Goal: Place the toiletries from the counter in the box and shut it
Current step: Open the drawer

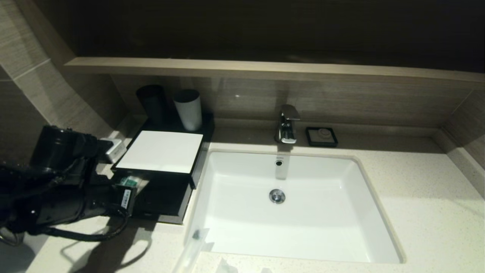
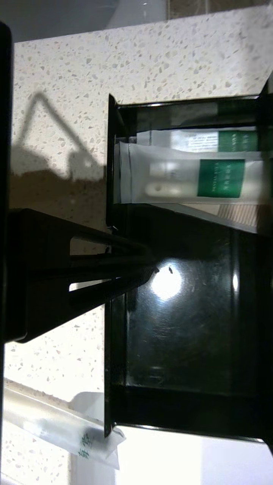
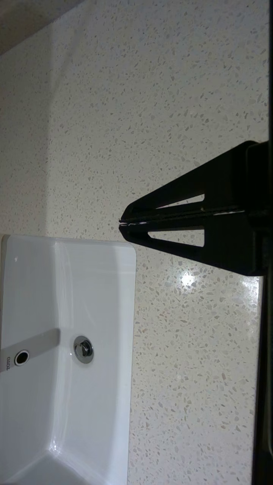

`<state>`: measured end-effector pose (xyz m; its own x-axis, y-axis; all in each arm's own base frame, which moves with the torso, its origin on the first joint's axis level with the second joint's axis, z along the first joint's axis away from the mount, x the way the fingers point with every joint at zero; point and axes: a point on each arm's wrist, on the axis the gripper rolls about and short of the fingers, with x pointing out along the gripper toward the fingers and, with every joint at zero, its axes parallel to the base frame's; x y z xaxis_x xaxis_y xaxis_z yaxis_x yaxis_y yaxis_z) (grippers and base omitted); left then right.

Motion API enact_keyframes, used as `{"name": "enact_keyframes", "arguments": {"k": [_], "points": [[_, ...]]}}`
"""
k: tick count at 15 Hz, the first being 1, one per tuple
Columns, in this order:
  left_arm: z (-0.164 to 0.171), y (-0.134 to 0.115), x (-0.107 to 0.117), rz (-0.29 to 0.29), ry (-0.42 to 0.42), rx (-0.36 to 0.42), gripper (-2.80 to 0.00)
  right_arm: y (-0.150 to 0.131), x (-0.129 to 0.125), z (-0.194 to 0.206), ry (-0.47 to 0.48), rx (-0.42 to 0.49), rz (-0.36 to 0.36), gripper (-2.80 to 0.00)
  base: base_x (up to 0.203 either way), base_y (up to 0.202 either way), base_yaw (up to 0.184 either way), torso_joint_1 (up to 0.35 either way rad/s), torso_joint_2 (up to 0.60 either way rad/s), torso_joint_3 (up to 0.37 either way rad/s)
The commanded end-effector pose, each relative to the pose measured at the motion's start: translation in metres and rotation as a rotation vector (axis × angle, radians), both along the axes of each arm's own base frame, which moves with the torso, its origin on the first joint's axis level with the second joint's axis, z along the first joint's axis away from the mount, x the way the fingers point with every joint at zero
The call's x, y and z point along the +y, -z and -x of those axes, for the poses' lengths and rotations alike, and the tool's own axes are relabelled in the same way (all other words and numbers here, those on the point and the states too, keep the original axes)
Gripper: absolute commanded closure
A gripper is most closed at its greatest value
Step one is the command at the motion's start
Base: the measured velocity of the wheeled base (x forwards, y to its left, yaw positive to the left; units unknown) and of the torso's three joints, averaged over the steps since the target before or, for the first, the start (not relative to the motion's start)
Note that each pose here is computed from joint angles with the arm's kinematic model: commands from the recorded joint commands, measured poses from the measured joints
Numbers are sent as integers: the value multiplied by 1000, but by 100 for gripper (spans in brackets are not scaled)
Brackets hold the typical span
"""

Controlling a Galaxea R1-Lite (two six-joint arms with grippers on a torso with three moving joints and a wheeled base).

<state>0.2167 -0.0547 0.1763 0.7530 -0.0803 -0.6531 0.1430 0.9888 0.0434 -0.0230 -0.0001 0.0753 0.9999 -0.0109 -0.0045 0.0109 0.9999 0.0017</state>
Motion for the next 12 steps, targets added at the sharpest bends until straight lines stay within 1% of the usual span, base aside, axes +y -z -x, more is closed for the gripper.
{"name": "enact_keyframes", "arguments": {"k": [1,9,12], "points": [[-9,11,-2,-15,0,56,0,0,0,0,0,-1,0,0,0,0,0,0,0,0],[-17,23,-5,-33,4,105,0,0,0,0,0,-1,0,0,0,0,0,0,0,0],[-21,22,-6,-35,4,102,0,0,0,0,0,0,0,0,0,0,0,0,0,0]]}}
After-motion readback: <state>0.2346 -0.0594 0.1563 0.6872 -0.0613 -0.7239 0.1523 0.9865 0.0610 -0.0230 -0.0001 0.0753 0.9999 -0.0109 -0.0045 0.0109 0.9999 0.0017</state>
